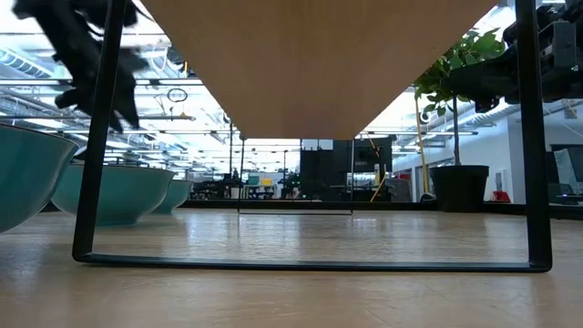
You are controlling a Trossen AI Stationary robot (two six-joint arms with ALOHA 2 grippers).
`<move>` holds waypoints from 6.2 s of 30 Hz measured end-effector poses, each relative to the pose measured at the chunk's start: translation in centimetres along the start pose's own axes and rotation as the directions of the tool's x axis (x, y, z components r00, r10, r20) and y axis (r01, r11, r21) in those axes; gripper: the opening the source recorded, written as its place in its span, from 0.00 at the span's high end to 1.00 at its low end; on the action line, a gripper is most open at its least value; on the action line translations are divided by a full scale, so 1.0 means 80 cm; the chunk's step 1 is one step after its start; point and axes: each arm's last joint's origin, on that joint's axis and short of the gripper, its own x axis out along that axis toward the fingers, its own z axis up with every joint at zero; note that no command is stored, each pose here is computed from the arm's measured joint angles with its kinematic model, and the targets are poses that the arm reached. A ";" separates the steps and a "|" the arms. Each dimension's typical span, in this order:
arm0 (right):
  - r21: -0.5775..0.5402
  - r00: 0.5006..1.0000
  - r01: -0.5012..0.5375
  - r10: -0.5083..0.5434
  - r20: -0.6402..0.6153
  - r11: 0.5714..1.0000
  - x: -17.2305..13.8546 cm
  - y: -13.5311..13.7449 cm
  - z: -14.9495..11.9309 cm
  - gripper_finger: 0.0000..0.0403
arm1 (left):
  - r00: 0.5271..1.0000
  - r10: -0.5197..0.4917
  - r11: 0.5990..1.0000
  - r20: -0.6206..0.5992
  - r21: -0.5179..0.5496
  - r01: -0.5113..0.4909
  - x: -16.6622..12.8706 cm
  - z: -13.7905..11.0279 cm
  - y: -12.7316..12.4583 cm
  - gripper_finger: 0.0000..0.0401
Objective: Pick & Place Mini bowls
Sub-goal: Put the top blue patterned bowl on the shelf
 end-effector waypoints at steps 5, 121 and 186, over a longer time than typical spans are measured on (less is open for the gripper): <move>0.000 1.000 0.000 0.000 0.000 1.000 0.000 0.000 0.000 0.69 | 0.969 0.142 0.988 -0.201 -0.027 -0.151 0.030 0.028 0.006 0.36; 0.000 1.000 0.000 0.000 -0.001 1.000 0.000 0.000 0.000 0.69 | 0.778 -0.622 0.719 0.084 0.453 0.526 -0.022 0.057 -0.060 0.98; 0.000 1.000 0.001 -0.001 0.001 1.000 0.000 0.000 0.000 0.69 | 0.721 -0.476 0.401 -0.504 0.605 0.688 -0.008 0.092 -0.357 0.78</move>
